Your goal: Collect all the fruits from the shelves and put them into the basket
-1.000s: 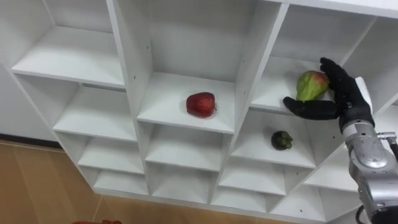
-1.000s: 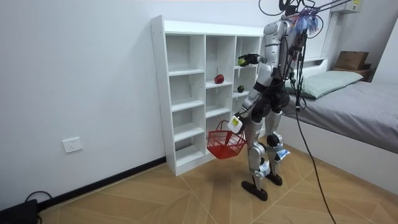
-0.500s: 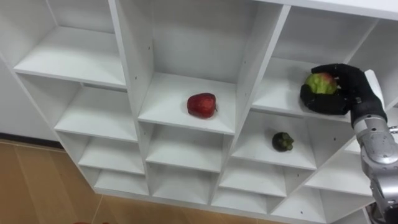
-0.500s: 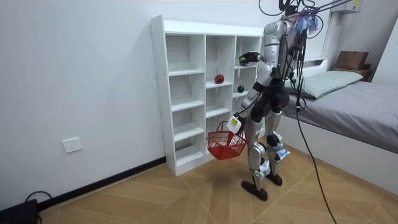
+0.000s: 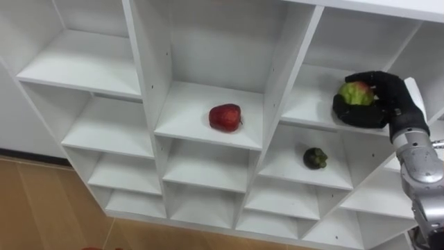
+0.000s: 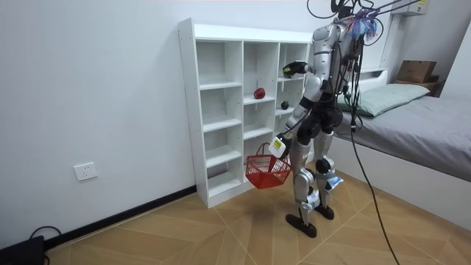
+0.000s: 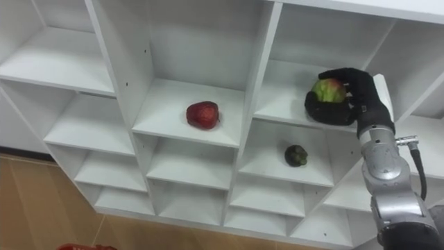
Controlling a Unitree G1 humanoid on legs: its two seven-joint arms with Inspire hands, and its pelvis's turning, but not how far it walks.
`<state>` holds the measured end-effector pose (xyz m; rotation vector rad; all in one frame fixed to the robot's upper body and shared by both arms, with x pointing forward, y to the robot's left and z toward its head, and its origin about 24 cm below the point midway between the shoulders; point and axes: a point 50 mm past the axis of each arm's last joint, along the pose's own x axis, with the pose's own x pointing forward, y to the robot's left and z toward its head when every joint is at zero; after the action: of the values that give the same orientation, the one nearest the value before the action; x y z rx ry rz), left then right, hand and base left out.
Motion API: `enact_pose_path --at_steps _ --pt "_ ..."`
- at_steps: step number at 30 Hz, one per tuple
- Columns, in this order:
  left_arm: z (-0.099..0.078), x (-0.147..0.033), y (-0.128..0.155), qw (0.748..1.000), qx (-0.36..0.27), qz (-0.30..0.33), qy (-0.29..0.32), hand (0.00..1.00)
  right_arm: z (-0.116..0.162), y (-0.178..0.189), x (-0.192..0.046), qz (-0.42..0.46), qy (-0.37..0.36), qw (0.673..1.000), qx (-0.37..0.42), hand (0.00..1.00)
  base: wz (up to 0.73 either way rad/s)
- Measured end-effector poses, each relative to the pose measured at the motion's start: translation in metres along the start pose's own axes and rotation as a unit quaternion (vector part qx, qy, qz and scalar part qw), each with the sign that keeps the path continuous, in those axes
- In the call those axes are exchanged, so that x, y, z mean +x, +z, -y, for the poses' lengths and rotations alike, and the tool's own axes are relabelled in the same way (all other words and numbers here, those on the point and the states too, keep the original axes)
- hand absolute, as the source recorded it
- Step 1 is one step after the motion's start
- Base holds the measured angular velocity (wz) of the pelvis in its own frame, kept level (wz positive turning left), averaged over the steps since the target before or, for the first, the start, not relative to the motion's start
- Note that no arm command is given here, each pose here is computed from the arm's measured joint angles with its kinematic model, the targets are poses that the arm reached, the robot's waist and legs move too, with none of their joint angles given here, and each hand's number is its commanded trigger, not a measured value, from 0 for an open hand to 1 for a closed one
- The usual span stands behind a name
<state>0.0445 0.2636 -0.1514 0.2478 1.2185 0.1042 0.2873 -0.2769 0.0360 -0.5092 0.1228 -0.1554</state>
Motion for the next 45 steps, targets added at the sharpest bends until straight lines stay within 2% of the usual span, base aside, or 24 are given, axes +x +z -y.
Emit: enact_pose_path --at_steps 4,9,14,19,26,34,43,45 --pt "0.0 0.001 0.002 1.0 0.0 0.003 -0.003 1.0 -0.003 0.01 0.0 0.021 0.01 0.999 -0.028 1.0 -0.04" --pt "0.0 0.003 0.014 1.0 0.0 0.019 -0.004 1.0 -0.012 0.024 -0.012 0.059 0.033 0.997 -0.042 1.0 -0.04" --pt "0.002 0.004 0.032 0.998 0.001 0.058 -0.007 1.0 -0.031 0.041 -0.027 0.106 0.089 0.988 -0.071 1.0 -0.1" --pt "0.008 0.005 0.044 0.996 -0.003 0.084 -0.015 1.0 -0.05 0.049 -0.04 0.126 0.122 0.983 -0.047 1.0 -0.01" --pt "0.018 0.005 0.048 0.995 -0.003 0.099 -0.028 1.0 -0.055 0.056 -0.048 0.146 0.152 0.976 -0.048 1.0 -0.02" --pt "0.02 0.007 0.059 0.993 -0.005 0.114 -0.031 1.0 -0.061 0.059 -0.052 0.151 0.167 0.973 -0.052 1.0 -0.01" --pt "0.032 0.007 0.094 0.985 -0.008 0.166 -0.037 1.0 -0.07 0.063 -0.054 0.158 0.174 0.97 -0.056 1.0 -0.03" --pt "0.035 0.007 0.109 0.982 0.002 0.186 -0.043 1.0 -0.081 0.063 -0.058 0.159 0.208 0.963 -0.059 1.0 0.05"
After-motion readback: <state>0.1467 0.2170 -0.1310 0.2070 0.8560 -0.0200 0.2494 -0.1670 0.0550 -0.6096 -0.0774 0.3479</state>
